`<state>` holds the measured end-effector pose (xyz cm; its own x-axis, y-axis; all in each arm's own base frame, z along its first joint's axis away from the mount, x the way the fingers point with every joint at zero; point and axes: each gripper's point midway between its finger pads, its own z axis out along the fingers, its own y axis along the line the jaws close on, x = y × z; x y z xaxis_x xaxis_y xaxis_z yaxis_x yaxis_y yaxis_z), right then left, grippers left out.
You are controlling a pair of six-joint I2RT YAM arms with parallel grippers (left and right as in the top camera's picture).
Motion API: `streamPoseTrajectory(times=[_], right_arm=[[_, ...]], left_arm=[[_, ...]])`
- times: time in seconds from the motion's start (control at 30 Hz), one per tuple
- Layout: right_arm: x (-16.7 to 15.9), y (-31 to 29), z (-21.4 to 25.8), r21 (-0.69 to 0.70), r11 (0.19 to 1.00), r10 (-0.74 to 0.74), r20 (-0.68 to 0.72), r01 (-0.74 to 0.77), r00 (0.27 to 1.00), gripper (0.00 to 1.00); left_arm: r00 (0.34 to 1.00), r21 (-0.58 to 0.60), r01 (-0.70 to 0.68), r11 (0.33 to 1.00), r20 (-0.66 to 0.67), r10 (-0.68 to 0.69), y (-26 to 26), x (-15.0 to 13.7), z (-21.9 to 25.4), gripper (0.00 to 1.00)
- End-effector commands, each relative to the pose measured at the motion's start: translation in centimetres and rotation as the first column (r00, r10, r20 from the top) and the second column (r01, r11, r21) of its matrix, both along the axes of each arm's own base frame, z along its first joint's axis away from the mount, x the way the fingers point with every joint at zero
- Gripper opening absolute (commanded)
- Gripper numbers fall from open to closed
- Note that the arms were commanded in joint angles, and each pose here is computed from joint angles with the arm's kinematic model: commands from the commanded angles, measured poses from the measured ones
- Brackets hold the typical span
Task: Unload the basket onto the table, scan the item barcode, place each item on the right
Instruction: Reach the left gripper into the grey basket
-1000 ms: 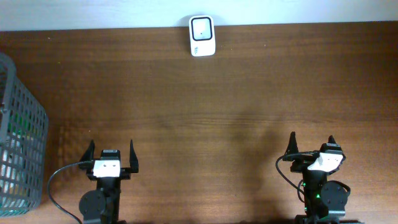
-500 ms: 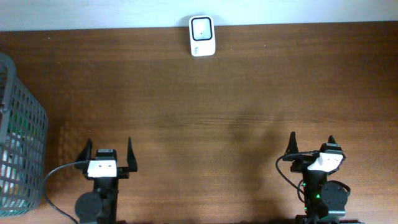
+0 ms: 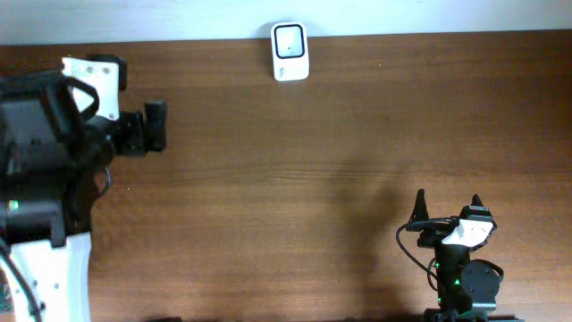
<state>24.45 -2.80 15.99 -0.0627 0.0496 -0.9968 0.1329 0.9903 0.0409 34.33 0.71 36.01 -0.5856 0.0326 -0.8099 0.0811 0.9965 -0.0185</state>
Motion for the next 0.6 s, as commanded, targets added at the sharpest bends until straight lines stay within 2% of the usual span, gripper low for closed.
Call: streamPoseTrajectory(times=[0.0, 0.07, 0.1, 0.17, 0.23, 0.27, 0.37, 0.43, 0.5, 0.57], right_arm=[[0.0, -0.1, -0.2, -0.003, 1.0, -0.006, -0.003, 0.006, 1.0, 0.98], [0.0, -0.1, -0.2, -0.003, 1.0, -0.006, -0.003, 0.006, 1.0, 0.98], [0.0, -0.1, -0.2, -0.003, 1.0, -0.006, -0.003, 0.006, 1.0, 0.98], [0.0, -0.1, -0.2, -0.003, 1.0, -0.006, -0.003, 0.006, 1.0, 0.98], [0.0, -0.1, -0.2, -0.003, 1.0, -0.006, -0.003, 0.006, 1.0, 0.98], [0.0, -0.1, -0.2, -0.003, 1.0, -0.006, -0.002, 0.006, 1.0, 0.98], [0.0, -0.1, -0.2, -0.003, 1.0, -0.006, -0.003, 0.006, 1.0, 0.98], [0.0, -0.1, -0.2, -0.003, 1.0, -0.006, -0.003, 0.006, 1.0, 0.98], [0.0, -0.1, -0.2, -0.003, 1.0, -0.006, -0.003, 0.006, 1.0, 0.98], [0.0, -0.1, -0.2, -0.003, 1.0, -0.005, -0.003, 0.005, 1.0, 0.98]], left_arm=[[0.873, -0.046, -0.486, 0.873, 0.017, 0.487, 10.0, -1.6, 3.0, 0.89], [0.721, -0.131, -0.681, 0.72, 0.052, 0.691, 16.2, -4.4, 4.9, 0.89], [0.61, -0.169, -0.776, 0.608, 0.043, 0.791, 19.9, -6.5, 4.8, 0.89], [0.476, -0.195, -0.865, 0.463, -0.021, 0.879, 24.2, -8.7, 2.9, 0.88], [0.428, -0.177, -0.895, 0.409, -0.087, 0.9, 26.4, -8.9, 0.5, 0.87], [0.405, -0.148, -0.911, 0.384, -0.152, 0.902, 28.4, -8.1, -2.2, 0.86], [0.482, -0.033, -0.872, 0.489, -0.242, 0.842, 31.7, -4.5, -8.3, 0.87], [0.624, -0.019, -0.763, 0.646, -0.28, 0.729, 31.8, -1.6, -11.3, 0.86], [0.624, -0.004, -0.747, 0.665, -0.349, 0.699, 32.3, -1.1, -14.4, 0.86], [0.659, 0.007, -0.684, 0.729, -0.423, 0.622, 32.1, -0.4, -17.8, 0.86]])
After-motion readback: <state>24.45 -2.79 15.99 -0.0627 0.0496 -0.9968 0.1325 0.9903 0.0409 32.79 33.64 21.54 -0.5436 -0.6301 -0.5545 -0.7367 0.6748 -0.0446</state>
